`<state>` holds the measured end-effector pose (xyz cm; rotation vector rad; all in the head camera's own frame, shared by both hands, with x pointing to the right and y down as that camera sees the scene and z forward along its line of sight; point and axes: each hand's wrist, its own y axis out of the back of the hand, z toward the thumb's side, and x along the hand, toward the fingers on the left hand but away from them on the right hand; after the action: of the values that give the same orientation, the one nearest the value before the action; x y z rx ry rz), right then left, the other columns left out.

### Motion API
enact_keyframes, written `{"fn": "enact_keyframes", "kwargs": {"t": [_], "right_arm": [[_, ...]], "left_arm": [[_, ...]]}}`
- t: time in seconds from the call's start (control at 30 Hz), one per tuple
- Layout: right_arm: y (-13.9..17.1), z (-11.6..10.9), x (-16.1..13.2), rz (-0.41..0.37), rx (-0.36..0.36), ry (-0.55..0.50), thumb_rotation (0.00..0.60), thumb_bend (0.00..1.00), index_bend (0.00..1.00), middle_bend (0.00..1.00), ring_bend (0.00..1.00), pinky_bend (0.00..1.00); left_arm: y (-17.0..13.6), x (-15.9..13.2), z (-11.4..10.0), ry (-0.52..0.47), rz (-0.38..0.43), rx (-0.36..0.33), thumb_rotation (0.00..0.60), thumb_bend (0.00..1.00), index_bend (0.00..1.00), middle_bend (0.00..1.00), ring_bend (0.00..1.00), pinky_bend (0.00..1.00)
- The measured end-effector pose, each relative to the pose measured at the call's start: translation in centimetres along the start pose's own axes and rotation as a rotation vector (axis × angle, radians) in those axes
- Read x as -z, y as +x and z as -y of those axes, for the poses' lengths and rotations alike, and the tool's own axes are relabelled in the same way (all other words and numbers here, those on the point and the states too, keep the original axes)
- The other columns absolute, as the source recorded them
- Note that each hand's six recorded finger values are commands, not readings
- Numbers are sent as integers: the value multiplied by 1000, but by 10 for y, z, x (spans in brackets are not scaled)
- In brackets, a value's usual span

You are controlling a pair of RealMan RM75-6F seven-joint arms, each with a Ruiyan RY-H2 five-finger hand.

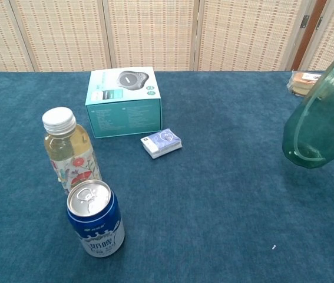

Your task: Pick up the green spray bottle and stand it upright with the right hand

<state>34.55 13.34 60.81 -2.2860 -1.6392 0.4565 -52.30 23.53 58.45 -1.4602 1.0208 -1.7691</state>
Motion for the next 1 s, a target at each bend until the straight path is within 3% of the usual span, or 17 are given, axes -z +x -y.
{"fn": "enact_keyframes", "kwargs": {"t": [0.23, 0.67, 0.8, 1.0], "right_arm": [[13, 6, 28, 23, -16, -63, 600, 343, 413, 524, 360, 448], [22, 33, 48, 56, -77, -66, 600, 323, 413, 518, 360, 449], [22, 33, 49, 54, -77, -61, 600, 282, 404, 452, 336, 453], [21, 30, 47, 49, -76, -40, 600, 253, 304, 370, 276, 405]], "left_arm": [[-5, 0, -3, 2, 13, -10, 600, 507, 156, 0, 0, 0], [-9, 2, -5, 7, 9, -24, 600, 508, 156, 0, 0, 0], [-10, 2, -4, 8, 10, -25, 600, 507, 156, 0, 0, 0], [-9, 3, -3, 9, 5, -23, 600, 507, 156, 0, 0, 0]]}}
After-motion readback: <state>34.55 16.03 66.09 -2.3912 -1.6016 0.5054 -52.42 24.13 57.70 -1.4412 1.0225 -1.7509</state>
